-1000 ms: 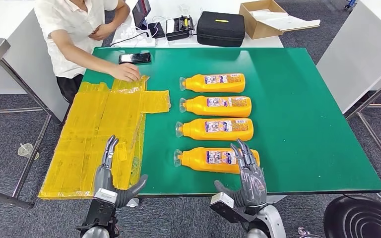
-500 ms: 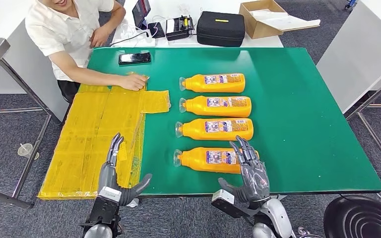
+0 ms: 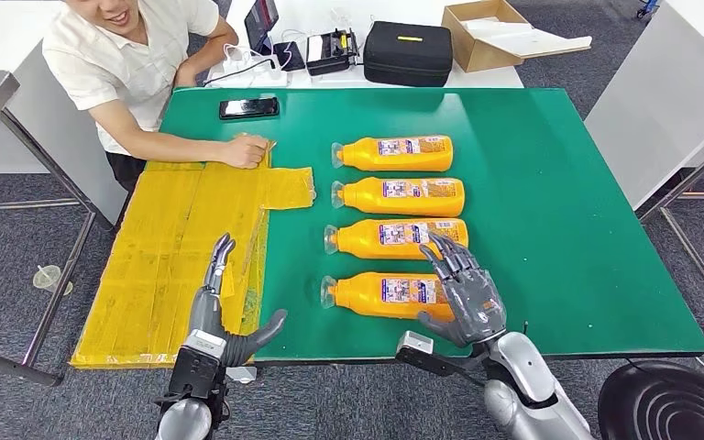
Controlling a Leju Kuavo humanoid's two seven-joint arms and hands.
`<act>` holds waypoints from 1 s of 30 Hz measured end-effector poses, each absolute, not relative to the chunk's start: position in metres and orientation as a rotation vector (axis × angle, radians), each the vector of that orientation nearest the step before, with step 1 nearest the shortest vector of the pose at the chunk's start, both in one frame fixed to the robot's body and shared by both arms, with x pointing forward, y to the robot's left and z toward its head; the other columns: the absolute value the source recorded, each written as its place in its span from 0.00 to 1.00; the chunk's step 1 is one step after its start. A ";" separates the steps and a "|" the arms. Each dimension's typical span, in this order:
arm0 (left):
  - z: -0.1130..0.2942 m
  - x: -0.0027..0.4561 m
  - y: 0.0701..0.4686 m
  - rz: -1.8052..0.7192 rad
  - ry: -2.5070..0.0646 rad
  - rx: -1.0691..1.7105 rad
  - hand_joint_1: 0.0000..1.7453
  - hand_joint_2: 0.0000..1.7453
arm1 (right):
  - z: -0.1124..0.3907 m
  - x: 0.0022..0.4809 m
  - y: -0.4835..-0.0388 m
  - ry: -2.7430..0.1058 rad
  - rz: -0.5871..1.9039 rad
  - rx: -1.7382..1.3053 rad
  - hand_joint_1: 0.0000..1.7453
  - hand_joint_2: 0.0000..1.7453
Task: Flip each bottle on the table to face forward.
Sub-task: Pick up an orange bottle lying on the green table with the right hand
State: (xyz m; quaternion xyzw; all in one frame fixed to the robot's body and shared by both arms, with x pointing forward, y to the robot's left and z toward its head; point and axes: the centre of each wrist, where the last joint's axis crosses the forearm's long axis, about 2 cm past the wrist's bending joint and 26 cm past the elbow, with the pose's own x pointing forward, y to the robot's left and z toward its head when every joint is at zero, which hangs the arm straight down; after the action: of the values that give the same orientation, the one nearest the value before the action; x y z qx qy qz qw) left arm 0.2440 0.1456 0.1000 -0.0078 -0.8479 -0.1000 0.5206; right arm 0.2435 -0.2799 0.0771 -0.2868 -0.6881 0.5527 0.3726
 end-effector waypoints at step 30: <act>0.100 0.257 0.139 -0.213 -2.004 -0.127 0.00 1.00 | 0.086 0.297 -0.310 -1.440 1.606 -0.497 0.00 1.00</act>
State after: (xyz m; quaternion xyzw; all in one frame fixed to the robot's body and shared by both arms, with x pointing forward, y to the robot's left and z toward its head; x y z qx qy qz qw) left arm 0.2573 0.1393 0.0998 -0.0533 -0.8404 -0.0892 0.5320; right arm 0.2965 -0.3098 0.0865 -0.2009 -0.5818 0.6488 0.4475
